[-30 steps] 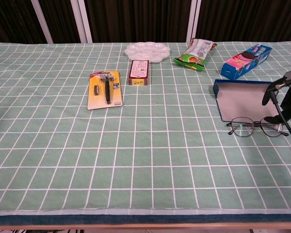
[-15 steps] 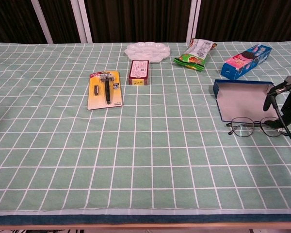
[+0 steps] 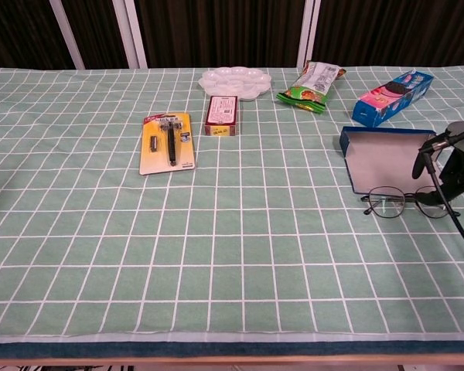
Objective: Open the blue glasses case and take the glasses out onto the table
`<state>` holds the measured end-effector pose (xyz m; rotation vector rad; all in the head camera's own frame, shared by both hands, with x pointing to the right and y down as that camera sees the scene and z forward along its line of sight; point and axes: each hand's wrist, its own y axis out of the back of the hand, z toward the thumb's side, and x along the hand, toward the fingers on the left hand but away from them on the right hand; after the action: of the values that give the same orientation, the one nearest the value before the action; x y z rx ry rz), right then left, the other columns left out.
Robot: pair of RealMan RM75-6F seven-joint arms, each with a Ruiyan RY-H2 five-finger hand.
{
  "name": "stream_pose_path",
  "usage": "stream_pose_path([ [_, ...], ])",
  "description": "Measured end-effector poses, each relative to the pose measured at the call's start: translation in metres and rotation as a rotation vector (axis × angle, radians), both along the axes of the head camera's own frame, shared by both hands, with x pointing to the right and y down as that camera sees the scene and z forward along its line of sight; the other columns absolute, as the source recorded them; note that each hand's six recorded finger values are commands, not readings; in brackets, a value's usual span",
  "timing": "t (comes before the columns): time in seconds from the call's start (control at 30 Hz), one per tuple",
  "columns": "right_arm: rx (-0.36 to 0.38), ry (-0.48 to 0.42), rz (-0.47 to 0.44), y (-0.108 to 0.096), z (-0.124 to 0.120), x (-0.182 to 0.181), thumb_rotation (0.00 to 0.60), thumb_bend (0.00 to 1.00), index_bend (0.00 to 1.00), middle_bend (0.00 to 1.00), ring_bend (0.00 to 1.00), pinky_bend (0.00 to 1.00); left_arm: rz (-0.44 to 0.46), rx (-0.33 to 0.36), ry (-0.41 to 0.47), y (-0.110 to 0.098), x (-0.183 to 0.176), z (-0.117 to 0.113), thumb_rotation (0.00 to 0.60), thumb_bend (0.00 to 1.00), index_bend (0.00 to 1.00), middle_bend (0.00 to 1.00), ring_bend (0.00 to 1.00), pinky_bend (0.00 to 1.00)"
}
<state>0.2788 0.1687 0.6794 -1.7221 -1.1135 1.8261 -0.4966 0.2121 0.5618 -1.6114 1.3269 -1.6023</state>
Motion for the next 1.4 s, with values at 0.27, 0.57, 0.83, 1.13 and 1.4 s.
stream_pose_path([
  [0.27,-0.006,0.005,-0.013,-0.003,0.006,-0.005,0.6,0.4,0.49,1.0,1.0,1.0,-0.006,-0.001,-0.001,0.0,-0.001,0.0,0.6,0.04,0.0,0.0,0.0,0.0],
  [0.57,-0.026,0.018,0.003,-0.004,0.013,-0.002,0.6,0.41,0.49,1.0,1.0,1.0,-0.015,-0.005,-0.005,-0.001,-0.003,0.001,0.6,0.04,0.0,0.0,0.0,0.0],
  [0.83,-0.044,0.031,0.016,0.0,0.02,0.004,0.6,0.44,0.49,1.0,1.0,1.0,-0.02,-0.007,-0.007,-0.001,-0.004,0.001,0.6,0.04,0.0,0.0,0.0,0.0],
  [1.13,-0.052,0.028,0.022,0.003,0.025,0.004,0.6,0.45,0.49,1.0,1.0,1.0,-0.023,-0.009,-0.009,-0.001,-0.004,0.002,0.6,0.04,0.0,0.0,0.0,0.0],
  [1.4,-0.054,0.037,0.025,0.003,0.027,0.007,0.6,0.49,0.51,1.0,1.0,1.0,-0.027,-0.01,-0.008,-0.001,-0.005,0.001,0.6,0.04,0.0,0.0,0.0,0.0],
])
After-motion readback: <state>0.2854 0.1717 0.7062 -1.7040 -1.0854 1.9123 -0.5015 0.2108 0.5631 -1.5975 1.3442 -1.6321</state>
